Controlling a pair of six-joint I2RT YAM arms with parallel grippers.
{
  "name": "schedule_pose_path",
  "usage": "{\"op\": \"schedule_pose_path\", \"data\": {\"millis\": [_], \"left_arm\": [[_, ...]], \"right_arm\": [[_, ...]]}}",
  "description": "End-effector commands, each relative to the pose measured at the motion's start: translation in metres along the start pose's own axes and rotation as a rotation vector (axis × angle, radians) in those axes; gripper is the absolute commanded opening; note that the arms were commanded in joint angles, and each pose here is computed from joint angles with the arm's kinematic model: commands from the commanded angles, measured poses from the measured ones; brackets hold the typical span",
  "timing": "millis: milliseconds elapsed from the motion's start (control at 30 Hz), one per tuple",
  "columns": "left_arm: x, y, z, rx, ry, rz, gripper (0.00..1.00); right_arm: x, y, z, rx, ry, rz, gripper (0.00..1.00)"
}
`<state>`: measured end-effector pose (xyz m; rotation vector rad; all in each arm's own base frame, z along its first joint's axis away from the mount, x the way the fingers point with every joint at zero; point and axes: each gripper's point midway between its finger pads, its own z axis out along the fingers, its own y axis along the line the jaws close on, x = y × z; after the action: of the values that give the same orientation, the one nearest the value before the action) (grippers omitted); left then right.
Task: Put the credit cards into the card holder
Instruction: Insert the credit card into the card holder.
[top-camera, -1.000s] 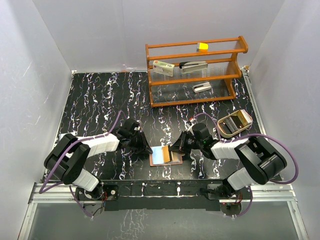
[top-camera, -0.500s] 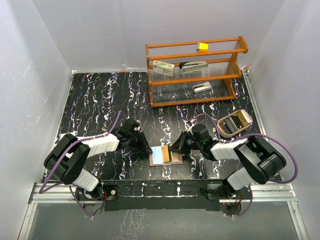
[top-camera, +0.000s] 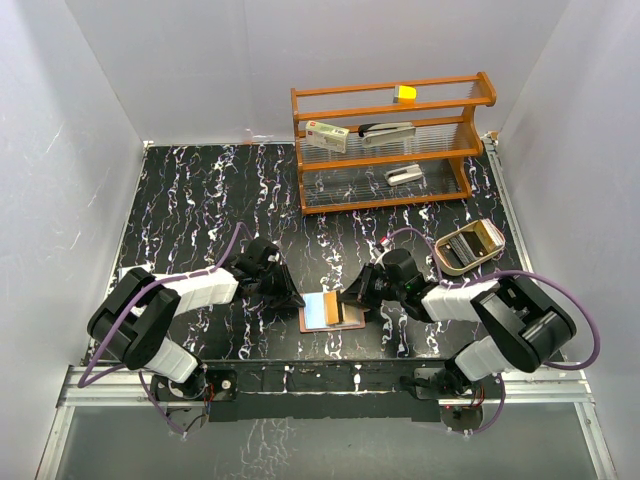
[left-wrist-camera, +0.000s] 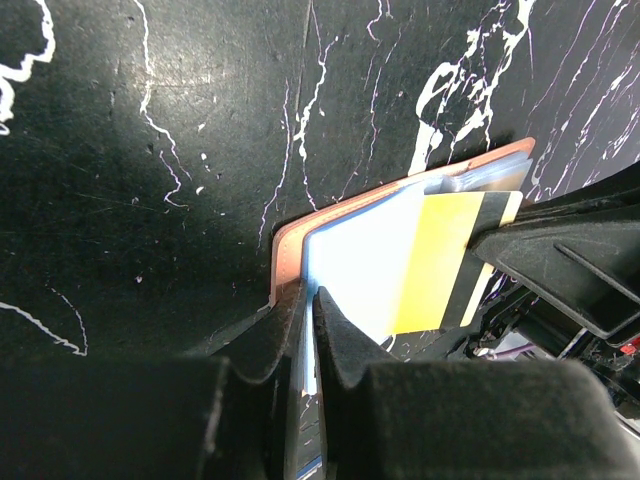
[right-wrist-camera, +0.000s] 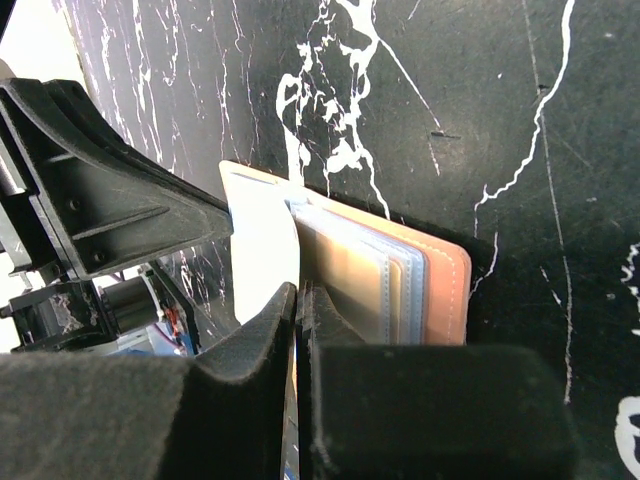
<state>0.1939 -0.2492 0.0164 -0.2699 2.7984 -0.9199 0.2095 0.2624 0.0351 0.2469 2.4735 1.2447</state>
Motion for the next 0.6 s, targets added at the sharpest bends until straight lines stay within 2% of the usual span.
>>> {"op": "schedule_pose_path", "data": {"millis": [0,567], "left_arm": [[0.008,0.014,-0.002,-0.05,0.014,-0.006,0.07],[0.009,0.012,-0.001,-0.043,0.018,-0.013,0.06]], "right_arm": [[-0.004,-0.004,-0.003,0.047,-0.025,-0.032,0.01],[0.001,0.01,0.009,0.016,-0.016,-0.029,0.03]]}}
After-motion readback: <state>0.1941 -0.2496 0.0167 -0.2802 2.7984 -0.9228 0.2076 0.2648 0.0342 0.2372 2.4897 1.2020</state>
